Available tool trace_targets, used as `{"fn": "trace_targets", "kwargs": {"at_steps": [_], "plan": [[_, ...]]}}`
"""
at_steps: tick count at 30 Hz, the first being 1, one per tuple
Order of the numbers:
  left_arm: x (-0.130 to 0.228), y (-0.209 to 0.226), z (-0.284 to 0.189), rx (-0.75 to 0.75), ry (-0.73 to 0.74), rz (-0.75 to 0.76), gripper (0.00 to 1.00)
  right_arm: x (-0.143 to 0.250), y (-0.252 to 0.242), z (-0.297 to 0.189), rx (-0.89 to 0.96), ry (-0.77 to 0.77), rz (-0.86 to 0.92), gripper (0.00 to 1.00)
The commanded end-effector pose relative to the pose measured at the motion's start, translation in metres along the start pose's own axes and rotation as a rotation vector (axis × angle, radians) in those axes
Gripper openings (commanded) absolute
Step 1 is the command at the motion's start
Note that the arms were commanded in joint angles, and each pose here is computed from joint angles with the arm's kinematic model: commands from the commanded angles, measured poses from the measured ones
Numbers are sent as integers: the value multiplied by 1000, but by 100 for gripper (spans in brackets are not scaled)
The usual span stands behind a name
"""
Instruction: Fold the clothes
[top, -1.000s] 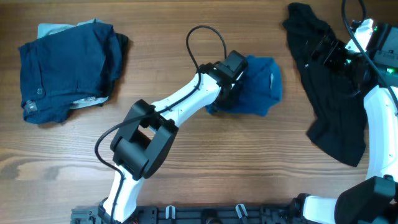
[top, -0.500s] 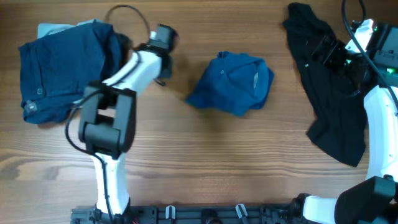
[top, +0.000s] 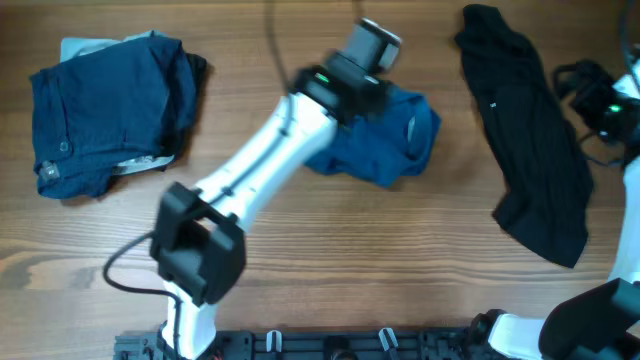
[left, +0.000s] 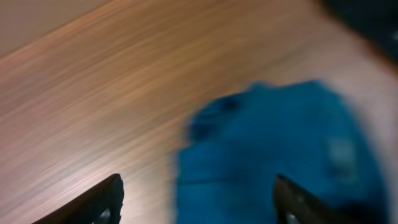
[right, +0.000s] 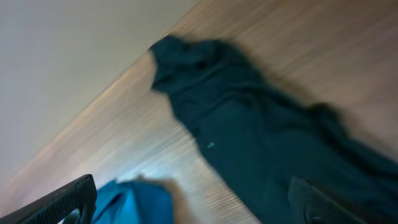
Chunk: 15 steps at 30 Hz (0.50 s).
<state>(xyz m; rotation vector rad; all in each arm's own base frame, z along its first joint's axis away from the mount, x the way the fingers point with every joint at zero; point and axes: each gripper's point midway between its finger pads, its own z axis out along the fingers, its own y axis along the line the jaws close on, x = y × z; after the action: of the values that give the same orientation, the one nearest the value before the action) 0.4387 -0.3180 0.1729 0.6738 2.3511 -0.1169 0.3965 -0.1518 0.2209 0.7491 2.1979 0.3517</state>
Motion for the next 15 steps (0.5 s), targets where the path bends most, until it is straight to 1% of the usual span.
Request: {"fn": "trace_targets", "kwargs": {"at_steps": [1,3,5,9,11,15], "plan": [[10,-59,13,39,2,105,77,-19,-38,-9,86,-69,123,100],[20,-86,26,65,15,136,76,-24,-53,-14,126,-92,172,100],[31,-105,43,59,21,156,76,-24,-58,-16,134,-92,180,100],[43,-127,64,29,16,91,69,-22,-59,-15,136,-84,180,100],[50,-137,73,37,22,63,69,-21,-60,-14,137,-81,182,100],[58,-156,88,55,10,78,69,-18,-60,-14,140,-69,187,100]]}}
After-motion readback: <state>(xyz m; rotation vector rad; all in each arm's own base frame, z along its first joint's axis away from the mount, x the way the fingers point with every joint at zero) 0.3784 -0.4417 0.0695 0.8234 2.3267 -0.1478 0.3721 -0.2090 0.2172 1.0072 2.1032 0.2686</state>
